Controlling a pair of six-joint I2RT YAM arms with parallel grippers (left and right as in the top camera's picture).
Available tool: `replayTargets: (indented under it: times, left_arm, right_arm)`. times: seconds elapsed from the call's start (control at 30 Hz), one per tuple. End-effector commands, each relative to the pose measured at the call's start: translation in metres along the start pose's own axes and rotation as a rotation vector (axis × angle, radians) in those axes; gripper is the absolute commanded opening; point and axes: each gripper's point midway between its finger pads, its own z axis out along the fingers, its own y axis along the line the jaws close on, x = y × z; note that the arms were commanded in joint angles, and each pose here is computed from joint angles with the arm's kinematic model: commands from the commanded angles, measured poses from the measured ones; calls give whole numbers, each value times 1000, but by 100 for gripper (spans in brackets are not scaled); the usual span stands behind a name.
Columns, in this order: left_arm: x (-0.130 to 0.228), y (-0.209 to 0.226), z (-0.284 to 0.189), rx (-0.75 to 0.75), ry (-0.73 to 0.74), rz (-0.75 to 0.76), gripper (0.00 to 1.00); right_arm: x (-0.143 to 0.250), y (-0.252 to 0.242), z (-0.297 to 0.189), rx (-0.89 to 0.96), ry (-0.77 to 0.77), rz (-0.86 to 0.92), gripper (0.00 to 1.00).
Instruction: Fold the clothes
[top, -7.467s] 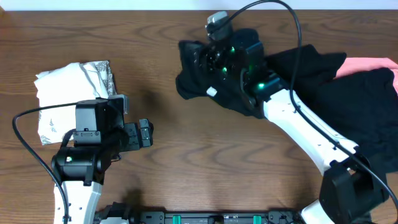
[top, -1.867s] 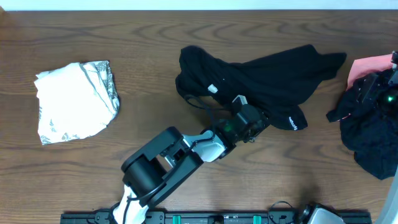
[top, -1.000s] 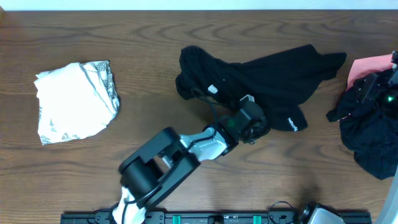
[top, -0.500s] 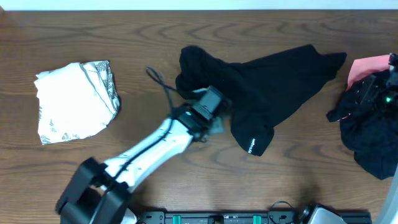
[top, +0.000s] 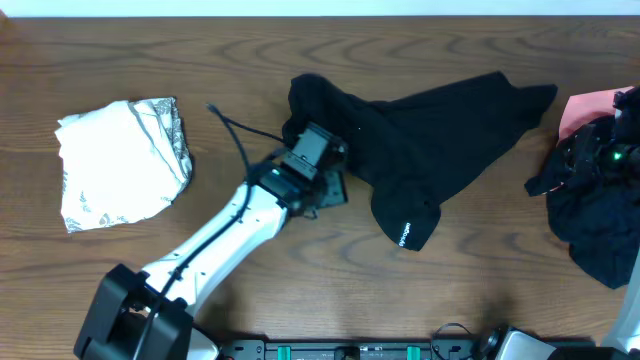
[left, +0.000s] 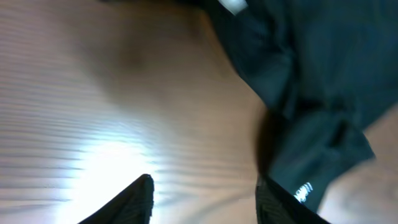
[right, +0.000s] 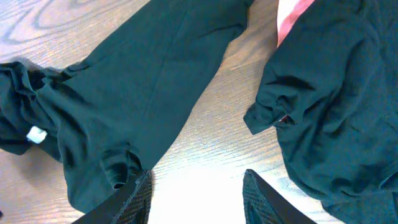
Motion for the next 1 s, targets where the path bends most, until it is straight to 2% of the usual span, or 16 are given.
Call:
replayTargets:
  times: [0.0, 0.1, 0.27, 0.53, 0.9, 0.97]
  left_arm:
    - [22, -16, 9, 41, 59, 73, 57]
    - [37, -28, 21, 57, 83, 121, 60]
    - [56, -68, 47, 197, 124, 233, 61]
    - [72, -54, 95, 138, 187, 216, 61]
    - [60, -71, 98, 206, 128, 228, 61]
    - [57, -76, 97, 225, 112, 231, 58]
  right_arm:
    - [1, 3, 0, -2, 2, -23, 46]
    - [1, 3, 0, -3, 2, -23, 46]
    - [1, 3, 0, -5, 3, -23, 46]
    - [2, 3, 0, -5, 6, -22, 46]
    - [2, 3, 0, -5, 6, -22, 46]
    - [2, 3, 0, -5, 6, -22, 46]
